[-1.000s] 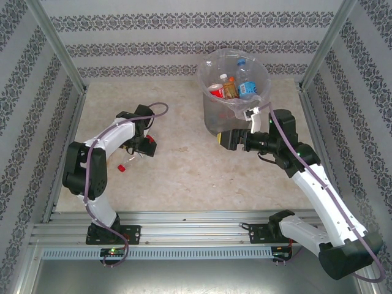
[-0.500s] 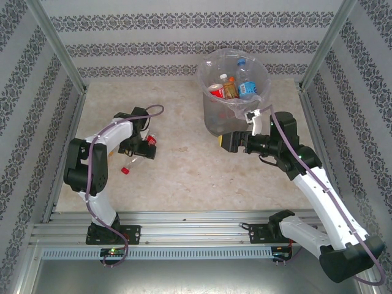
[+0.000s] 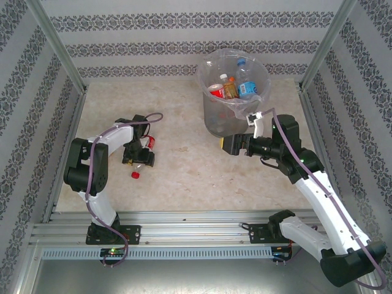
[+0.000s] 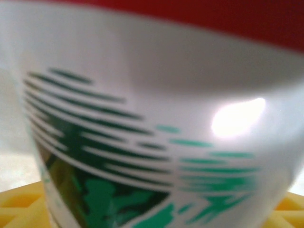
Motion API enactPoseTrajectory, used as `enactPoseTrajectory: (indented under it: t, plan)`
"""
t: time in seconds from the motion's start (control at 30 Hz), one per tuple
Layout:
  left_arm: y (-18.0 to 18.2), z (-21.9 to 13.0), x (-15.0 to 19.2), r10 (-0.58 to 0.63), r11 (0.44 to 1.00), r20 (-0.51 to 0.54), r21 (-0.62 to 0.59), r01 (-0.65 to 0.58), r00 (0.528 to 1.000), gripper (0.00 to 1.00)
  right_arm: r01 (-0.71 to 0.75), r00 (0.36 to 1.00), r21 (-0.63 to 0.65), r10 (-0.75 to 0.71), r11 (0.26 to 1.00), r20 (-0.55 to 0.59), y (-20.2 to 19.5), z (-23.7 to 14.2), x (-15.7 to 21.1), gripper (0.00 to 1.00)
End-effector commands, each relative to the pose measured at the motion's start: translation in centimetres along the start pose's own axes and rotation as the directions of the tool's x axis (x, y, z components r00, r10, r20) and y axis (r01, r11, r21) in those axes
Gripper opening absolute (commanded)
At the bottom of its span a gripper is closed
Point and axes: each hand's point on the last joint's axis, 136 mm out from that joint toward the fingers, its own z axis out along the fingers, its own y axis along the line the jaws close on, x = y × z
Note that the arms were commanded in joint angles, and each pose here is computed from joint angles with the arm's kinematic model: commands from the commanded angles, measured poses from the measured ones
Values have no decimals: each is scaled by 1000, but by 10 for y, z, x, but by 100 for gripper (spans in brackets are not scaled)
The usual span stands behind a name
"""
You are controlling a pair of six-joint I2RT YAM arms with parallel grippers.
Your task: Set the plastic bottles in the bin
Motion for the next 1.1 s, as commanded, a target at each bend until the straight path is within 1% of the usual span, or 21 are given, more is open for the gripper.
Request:
enactPoseTrajectory:
  t: [0.0,0.13,0.2,0.27,0.33,0.4,0.47,0.53,0.63,0.7,0.73,0.8,0.9,1.0,1.07]
  plan:
    - [-11,-10,2,-8,998,26,54,7,1000,66,-19,1000,-1,19,1000,-1,-1,0,6,98]
    - [-23,-22,-4,5,995,89,94,-14,996,55,-44,999,-8,44,999,9,-2,1,7,98]
    - [-34,-33,-7,17,991,143,132,-36,990,54,-76,997,-6,76,997,19,-5,3,7,98]
    - [-53,-47,-10,18,972,201,224,-64,979,55,-109,993,-10,109,994,34,-7,6,6,98]
    - [-77,-65,-12,10,936,271,336,-104,962,55,-139,989,-33,141,990,50,-7,9,2,98]
    - [-100,-86,-12,-8,884,334,442,-149,942,55,-165,984,-71,169,984,57,-3,13,-1,98]
    - [-120,-105,-8,-6,830,387,516,-211,922,55,-183,980,-113,190,977,55,2,18,-5,98]
    - [-143,-125,-3,5,762,432,583,-283,902,56,-187,979,-153,197,970,47,9,22,-8,98]
    - [-176,-152,11,33,638,479,665,-388,877,57,-190,980,-205,199,960,25,20,31,-11,98]
    - [-195,-168,20,46,560,504,702,-440,862,57,-187,981,-227,195,956,13,27,37,-13,98]
    - [-202,-174,24,52,530,512,714,-459,857,57,-180,982,-240,189,954,12,31,39,-14,98]
    - [-218,-189,33,63,445,528,744,-498,847,57,-177,983,-257,184,950,4,37,44,-15,98]
    - [-235,-205,45,83,349,540,771,-532,837,56,-169,985,-267,174,949,-5,43,51,-17,98]
    - [-250,-218,59,108,275,555,781,-561,825,56,-166,985,-278,170,946,-10,47,55,-18,98]
    - [-257,-221,64,118,245,559,785,-570,821,56,-169,985,-281,172,945,-13,47,58,-19,98]
